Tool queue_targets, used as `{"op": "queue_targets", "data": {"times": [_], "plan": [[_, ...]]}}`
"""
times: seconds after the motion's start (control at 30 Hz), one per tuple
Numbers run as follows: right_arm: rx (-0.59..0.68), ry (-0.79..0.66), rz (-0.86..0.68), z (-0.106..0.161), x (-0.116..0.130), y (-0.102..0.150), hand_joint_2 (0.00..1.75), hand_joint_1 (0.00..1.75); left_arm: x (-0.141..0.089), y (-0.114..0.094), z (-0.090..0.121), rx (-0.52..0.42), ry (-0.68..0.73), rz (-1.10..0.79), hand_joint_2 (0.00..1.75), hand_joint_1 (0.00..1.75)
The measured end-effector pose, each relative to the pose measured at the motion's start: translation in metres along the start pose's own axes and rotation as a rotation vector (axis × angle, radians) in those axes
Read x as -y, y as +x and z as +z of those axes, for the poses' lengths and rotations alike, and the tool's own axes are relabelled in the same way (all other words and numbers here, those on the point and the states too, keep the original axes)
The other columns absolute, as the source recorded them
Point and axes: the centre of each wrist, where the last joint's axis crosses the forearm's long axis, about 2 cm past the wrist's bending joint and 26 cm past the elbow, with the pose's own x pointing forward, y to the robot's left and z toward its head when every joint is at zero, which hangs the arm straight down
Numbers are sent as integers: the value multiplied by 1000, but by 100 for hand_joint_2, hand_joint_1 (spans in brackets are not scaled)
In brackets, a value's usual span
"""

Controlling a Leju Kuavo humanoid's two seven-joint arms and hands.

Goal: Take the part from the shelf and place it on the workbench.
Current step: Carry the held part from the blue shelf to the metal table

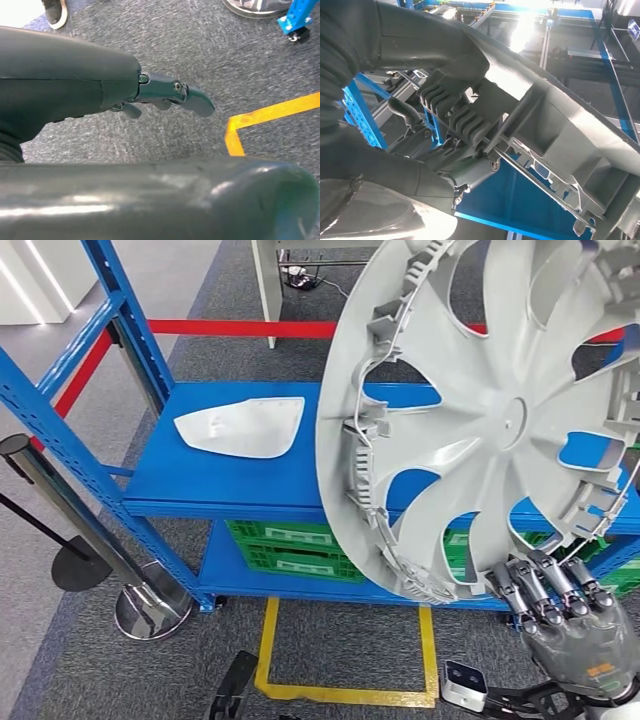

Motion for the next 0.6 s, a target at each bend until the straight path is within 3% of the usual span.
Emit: {"op": "queue_targets", "data": {"times": [0.6], "plan": [[-17,-21,-23,3,1,-4,175,175,-2,2,-2,5,2,-6,0,0]]}}
